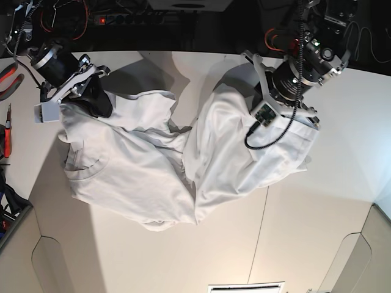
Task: Layout the t-shirt on the table in an organized manner, then fold the t-shirt properly
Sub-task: 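Lift the gripped t-shirt edges with both grippers, pulling them apart, then raise the t-shirt high with both grippers and shake it out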
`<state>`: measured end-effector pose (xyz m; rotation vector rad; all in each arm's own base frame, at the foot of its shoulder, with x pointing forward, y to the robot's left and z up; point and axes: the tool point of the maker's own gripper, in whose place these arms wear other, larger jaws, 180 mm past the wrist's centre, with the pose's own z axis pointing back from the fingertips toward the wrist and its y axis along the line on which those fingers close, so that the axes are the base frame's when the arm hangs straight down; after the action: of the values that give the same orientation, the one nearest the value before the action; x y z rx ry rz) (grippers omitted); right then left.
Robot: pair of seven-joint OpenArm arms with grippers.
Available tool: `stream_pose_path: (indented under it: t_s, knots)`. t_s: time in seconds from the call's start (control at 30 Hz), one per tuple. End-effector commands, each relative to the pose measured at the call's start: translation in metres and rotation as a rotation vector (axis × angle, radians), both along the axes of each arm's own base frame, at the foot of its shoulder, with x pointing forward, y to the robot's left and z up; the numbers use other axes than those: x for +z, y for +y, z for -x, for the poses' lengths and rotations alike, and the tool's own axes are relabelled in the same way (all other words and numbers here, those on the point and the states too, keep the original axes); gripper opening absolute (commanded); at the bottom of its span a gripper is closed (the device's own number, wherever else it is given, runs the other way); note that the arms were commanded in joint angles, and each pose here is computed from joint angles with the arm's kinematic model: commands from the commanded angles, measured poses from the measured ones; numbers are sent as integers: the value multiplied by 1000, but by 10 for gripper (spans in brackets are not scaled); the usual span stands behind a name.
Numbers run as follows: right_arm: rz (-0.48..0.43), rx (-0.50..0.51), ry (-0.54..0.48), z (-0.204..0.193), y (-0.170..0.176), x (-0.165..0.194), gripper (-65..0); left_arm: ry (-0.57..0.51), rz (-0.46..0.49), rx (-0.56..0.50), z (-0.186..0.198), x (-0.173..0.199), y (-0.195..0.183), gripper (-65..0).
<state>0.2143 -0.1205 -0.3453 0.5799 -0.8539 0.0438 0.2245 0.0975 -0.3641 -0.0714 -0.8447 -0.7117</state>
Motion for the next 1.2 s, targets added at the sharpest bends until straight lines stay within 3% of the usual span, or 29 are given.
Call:
stream_pose_path:
  t_s: [0.0,0.33,0.47,0.73,0.93,1.17]
  knots:
    - [-6,12,-75,-7,3,21,-650,-63,19,17,-10,21,5,-650]
    - [111,64,-368,-16,15,119,-650,-286,-85,204,-40,107,104,-650]
    - [161,49,-423,-16,9,136,-650,-340,-70,270,-44,132,135,-650]
    - [185,-1,-568,-44,-4,172,-650,-573,-129,306,-50,220,169,-650]
    - [182,-21,-754,-70,-4,222,-650,-730,-179,351,-53,277,195,-650]
    - [190,-58,-996,-92,-6,293,-650,-857,-212,366,-56,318,205,-650]
